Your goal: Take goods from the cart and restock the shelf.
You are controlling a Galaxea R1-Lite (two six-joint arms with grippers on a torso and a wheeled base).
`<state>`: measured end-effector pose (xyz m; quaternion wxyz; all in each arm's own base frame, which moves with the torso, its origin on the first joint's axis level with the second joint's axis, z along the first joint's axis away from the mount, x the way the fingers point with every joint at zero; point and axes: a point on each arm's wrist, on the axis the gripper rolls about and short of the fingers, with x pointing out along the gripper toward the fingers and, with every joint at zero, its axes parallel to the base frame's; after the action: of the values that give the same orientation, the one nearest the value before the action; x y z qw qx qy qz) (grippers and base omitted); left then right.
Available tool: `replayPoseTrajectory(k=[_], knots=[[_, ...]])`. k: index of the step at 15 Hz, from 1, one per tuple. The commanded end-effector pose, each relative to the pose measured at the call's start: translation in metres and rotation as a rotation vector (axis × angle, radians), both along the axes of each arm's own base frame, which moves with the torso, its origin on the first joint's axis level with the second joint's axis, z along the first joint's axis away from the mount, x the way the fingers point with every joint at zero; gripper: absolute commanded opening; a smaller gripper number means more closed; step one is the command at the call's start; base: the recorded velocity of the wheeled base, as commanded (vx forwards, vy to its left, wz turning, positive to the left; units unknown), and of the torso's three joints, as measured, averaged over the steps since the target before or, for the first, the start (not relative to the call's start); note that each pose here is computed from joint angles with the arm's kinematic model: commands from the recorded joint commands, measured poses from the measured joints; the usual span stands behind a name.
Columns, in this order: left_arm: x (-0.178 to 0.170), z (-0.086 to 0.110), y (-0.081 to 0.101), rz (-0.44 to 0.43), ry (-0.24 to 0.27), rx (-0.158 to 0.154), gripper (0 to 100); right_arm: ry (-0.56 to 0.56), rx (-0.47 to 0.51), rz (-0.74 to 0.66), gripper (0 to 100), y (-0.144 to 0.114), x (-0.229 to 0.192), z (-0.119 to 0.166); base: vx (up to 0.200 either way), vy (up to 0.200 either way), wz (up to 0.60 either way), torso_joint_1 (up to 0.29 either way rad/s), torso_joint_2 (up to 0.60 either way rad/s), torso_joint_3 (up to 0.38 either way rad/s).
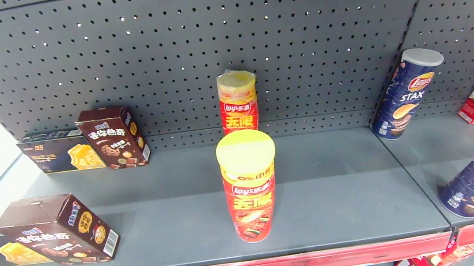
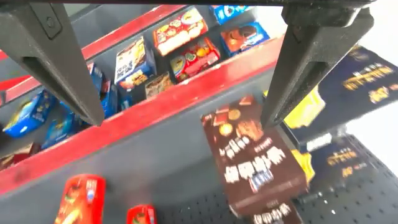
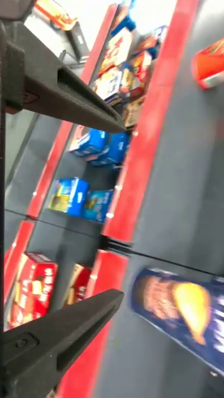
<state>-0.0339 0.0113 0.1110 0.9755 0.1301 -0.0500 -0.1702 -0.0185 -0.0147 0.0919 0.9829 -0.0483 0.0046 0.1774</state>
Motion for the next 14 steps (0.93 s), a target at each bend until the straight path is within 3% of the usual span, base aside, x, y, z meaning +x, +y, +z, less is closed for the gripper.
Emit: replayPoseTrajectory(k=[1, 3, 4, 7, 9, 11, 14], knots=[[0.004, -0.017, -0.001, 0.011, 0.039, 0.014, 100, 0.051, 0.008, -0.097, 100, 0.003, 0.002, -0.006, 0.000, 0.000, 0.00, 0.000, 0.00, 0.000], [0.007, -0.026, -0.001, 0.051, 0.065, 0.031, 100, 0.177, 0.008, -0.287, 100, 0.009, 0.011, -0.004, 0.000, 0.000, 0.00, 0.000, 0.00, 0.000], [0.007, -0.026, -0.001, 0.055, 0.066, 0.029, 100, 0.181, 0.011, -0.348, 100, 0.010, 0.011, -0.004, 0.000, 0.000, 0.00, 0.000, 0.00, 0.000], [0.007, -0.026, -0.002, 0.065, 0.064, 0.030, 100, 0.008, 0.076, -0.568, 100, 0.011, -0.005, -0.008, 0.000, 0.000, 0.00, 0.000, 0.00, 0.000], [0.007, -0.025, -0.002, 0.061, 0.064, 0.026, 100, -0.021, 0.092, -0.562, 100, 0.010, -0.006, -0.009, 0.000, 0.000, 0.00, 0.000, 0.00, 0.000], [0.007, -0.025, -0.002, 0.060, 0.065, 0.024, 100, -0.009, 0.073, -0.305, 100, 0.016, -0.005, -0.011, 0.000, 0.000, 0.00, 0.000, 0.00, 0.000], [0.007, -0.026, -0.002, 0.060, 0.067, 0.025, 100, 0.005, 0.104, -0.381, 100, 0.014, -0.003, -0.016, 0.000, 0.000, 0.00, 0.000, 0.00, 0.000]])
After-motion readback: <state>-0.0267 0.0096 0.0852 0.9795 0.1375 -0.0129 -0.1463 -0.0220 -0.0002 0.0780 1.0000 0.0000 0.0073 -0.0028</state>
